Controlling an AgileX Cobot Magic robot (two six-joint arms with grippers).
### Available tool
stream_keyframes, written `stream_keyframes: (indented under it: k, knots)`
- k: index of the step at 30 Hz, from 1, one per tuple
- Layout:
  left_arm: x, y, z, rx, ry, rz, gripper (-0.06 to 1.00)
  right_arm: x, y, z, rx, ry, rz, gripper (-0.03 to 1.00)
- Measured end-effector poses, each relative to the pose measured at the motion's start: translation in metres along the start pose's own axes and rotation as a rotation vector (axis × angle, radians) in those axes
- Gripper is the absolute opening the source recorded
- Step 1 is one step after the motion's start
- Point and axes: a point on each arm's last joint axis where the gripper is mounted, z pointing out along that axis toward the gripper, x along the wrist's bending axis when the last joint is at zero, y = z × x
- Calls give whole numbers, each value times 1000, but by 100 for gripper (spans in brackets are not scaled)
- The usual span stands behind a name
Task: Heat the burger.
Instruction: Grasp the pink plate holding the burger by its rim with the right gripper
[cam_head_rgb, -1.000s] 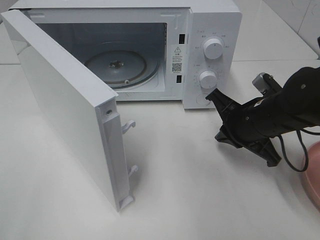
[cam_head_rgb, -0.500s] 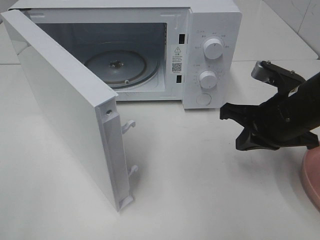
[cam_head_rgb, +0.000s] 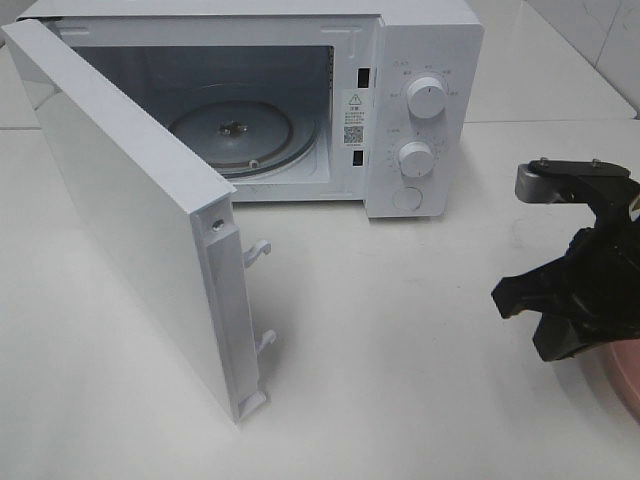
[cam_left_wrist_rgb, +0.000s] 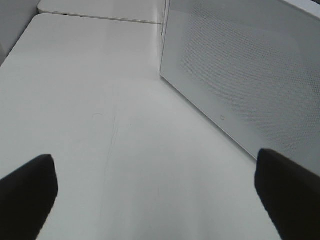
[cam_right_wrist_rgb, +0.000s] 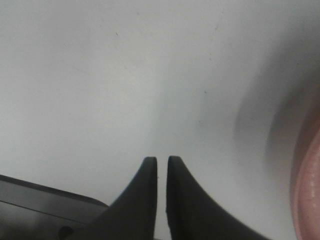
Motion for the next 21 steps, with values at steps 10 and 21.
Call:
stream_keyframes:
  k: [10, 21]
  knots:
    - [0, 0, 0, 0, 0, 0, 100, -24, 0, -3, 28, -111, -7, 75]
    - [0, 0, 0, 0, 0, 0, 100, -44, 0, -6, 40, -199, 32, 99]
